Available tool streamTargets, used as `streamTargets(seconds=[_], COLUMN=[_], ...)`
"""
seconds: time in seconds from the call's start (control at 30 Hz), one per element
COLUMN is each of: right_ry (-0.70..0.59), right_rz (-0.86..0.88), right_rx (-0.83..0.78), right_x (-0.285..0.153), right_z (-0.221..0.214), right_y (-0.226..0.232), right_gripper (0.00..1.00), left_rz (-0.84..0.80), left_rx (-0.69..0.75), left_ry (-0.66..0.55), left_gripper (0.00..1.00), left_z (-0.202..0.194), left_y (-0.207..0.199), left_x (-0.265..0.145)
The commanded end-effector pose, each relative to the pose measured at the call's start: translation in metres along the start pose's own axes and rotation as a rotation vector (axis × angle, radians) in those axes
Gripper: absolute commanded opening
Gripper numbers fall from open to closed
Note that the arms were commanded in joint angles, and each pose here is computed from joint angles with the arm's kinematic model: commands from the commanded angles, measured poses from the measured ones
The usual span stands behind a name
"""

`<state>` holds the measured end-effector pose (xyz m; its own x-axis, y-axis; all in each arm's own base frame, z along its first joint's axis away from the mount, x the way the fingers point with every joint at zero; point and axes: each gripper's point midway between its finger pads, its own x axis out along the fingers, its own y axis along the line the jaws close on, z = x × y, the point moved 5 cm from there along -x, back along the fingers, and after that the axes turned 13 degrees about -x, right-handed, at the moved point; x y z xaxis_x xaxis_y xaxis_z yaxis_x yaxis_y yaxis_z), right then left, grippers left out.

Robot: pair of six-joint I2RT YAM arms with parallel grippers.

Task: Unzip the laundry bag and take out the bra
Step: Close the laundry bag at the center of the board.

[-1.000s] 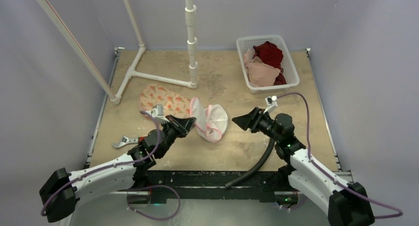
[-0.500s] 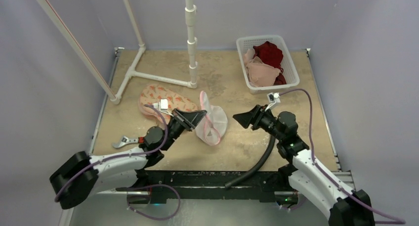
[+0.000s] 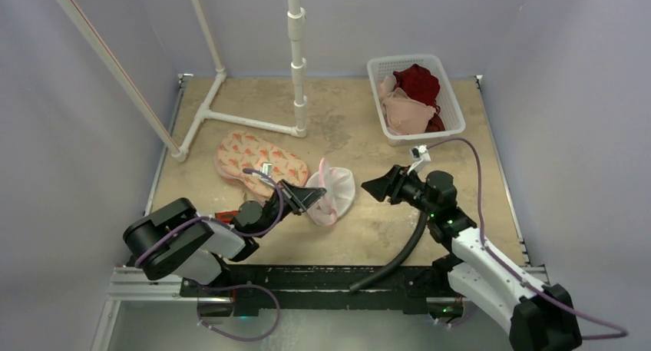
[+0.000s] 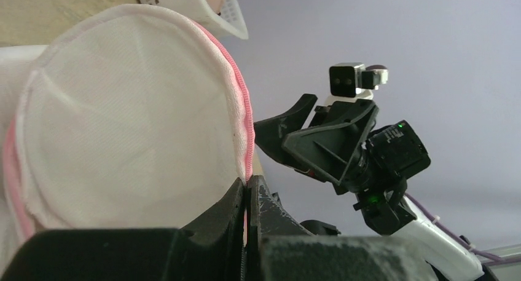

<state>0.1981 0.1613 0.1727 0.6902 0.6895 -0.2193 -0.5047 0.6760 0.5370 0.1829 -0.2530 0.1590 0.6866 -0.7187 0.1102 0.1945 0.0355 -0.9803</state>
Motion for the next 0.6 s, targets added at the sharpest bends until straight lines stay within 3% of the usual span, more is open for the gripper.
streamTargets(seconds=[0.0, 0.27, 0.57], right_ry=[0.047, 0.175, 0.193], right_rz=[0.131, 0.150, 0.150], right_rx=[-0.022, -0.062, -0.099], right_x=[0.014, 0.042, 0.066], right_z=[-0.001, -0.022, -0.028], right_y=[0.010, 0.014, 0.030], right_gripper=[0.60, 0.60, 0.60], left_rz=[-0.247, -0.073, -0.050], left_rx=[-0.011, 0.127, 0.147], left_ry=[-0.088, -0.167, -0.163], left_gripper=[0.00, 0.00, 0.00], left_z=[0.021, 0.037, 0.037], left_y=[-0.053, -0.052, -0.051], left_x=[-0.021, -0.019, -0.016])
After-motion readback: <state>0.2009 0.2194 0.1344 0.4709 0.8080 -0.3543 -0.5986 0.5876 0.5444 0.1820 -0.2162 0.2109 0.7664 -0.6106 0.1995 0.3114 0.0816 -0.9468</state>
